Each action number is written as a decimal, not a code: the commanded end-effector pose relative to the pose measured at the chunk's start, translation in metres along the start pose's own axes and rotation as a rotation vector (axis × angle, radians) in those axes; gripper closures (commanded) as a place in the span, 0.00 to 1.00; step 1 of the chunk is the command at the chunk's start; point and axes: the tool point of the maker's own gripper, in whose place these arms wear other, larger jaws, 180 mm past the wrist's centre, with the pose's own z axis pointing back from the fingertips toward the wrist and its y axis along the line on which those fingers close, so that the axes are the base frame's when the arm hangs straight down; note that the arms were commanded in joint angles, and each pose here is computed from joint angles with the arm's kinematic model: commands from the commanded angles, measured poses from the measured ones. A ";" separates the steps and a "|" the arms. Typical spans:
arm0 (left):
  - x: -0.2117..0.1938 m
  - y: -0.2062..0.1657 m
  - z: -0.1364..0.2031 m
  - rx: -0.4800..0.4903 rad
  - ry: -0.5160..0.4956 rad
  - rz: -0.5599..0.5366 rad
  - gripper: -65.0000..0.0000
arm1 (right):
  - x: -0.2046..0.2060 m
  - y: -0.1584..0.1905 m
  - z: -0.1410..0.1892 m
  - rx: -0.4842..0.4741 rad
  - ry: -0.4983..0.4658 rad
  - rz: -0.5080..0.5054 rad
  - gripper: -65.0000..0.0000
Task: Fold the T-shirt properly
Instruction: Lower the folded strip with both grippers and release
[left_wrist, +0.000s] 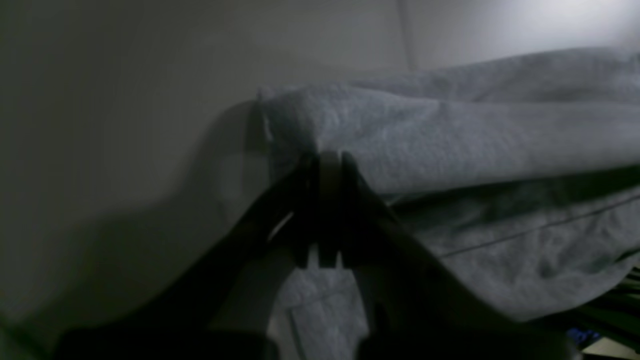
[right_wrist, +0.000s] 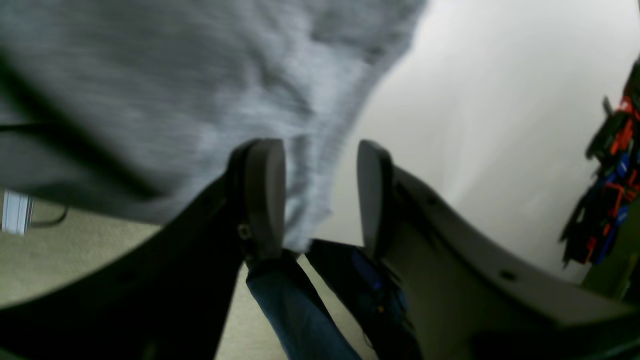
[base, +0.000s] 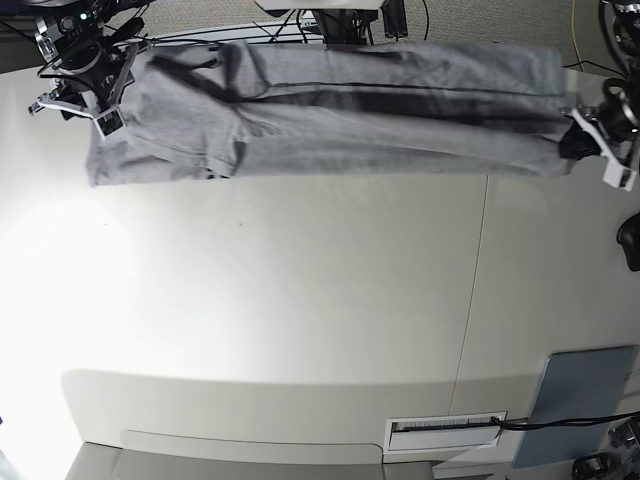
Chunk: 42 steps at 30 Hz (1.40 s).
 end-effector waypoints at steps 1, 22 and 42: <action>0.012 0.006 0.009 0.013 -0.019 -0.013 1.00 | 0.004 -0.007 0.004 -0.025 -0.019 0.003 0.63; -0.048 0.010 0.017 0.045 0.177 0.007 0.99 | 0.006 -0.008 0.004 -0.029 -0.031 -0.003 0.63; -0.066 0.023 0.009 0.002 0.089 0.213 0.49 | 0.008 -0.008 0.004 -0.029 -0.038 -0.003 0.63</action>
